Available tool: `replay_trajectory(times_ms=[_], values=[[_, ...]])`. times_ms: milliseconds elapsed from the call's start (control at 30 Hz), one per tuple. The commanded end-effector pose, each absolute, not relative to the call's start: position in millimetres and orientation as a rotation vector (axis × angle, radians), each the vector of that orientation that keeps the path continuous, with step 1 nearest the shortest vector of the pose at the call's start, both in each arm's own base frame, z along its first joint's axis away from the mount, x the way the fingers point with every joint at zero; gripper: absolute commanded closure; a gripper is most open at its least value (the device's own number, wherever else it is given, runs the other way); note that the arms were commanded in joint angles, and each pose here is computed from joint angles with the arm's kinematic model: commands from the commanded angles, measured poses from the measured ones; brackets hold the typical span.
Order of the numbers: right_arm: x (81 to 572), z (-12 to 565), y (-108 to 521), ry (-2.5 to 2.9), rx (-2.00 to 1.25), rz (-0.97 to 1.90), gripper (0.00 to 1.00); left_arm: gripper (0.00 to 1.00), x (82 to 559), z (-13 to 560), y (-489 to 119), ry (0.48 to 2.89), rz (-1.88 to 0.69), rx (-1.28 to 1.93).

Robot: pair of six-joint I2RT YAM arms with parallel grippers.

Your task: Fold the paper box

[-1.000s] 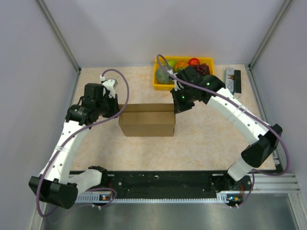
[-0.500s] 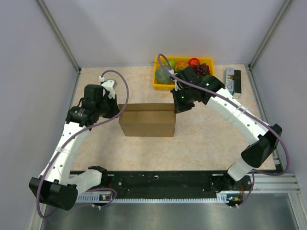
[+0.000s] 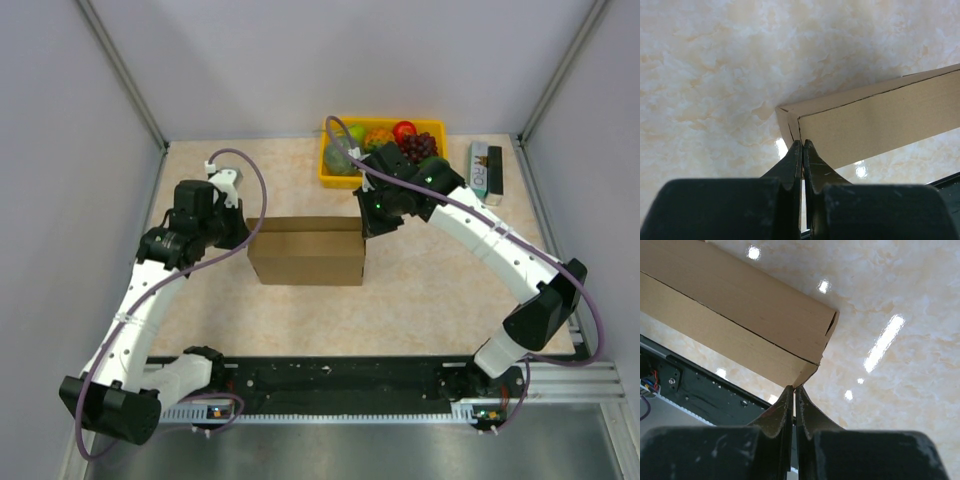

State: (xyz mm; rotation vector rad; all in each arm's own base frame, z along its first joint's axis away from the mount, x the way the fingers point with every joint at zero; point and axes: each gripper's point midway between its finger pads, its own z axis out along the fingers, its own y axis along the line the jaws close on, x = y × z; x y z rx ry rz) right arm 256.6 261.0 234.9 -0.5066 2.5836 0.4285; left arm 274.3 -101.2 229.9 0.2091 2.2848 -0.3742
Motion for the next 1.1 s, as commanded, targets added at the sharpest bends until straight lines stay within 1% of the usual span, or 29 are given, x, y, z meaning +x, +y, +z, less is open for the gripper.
replay_trajectory(times_ms=[0, 100, 267, 767, 900, 933, 1033, 1067], values=[[258, 236, 265, 2.545, -0.512, 0.434, 1.00, 1.00, 265, 224, -112, 2.314, -0.463, 0.200], [259, 236, 266, 2.541, -0.509, 0.438, 1.00, 1.00, 266, 228, -121, 2.303, -0.522, 0.184], [258, 239, 266, 2.533, -0.512, 0.443, 1.00, 1.00, 264, 216, -106, 2.333, -0.412, 0.175], [258, 236, 266, 2.536, -0.517, 0.443, 1.00, 1.00, 255, 198, -100, 2.352, -0.385, 0.153], [258, 237, 267, 2.532, -0.518, 0.450, 1.00, 0.78, 256, 203, -99, 2.332, -0.382, 0.166], [258, 237, 267, 2.531, -0.519, 0.452, 1.00, 0.76, 256, 205, -99, 2.325, -0.380, 0.173], [257, 239, 268, 2.527, -0.521, 0.463, 1.00, 0.75, 258, 210, -98, 2.312, -0.370, 0.181], [257, 239, 269, 2.526, -0.521, 0.467, 1.00, 0.77, 257, 210, -98, 2.316, -0.370, 0.183]])
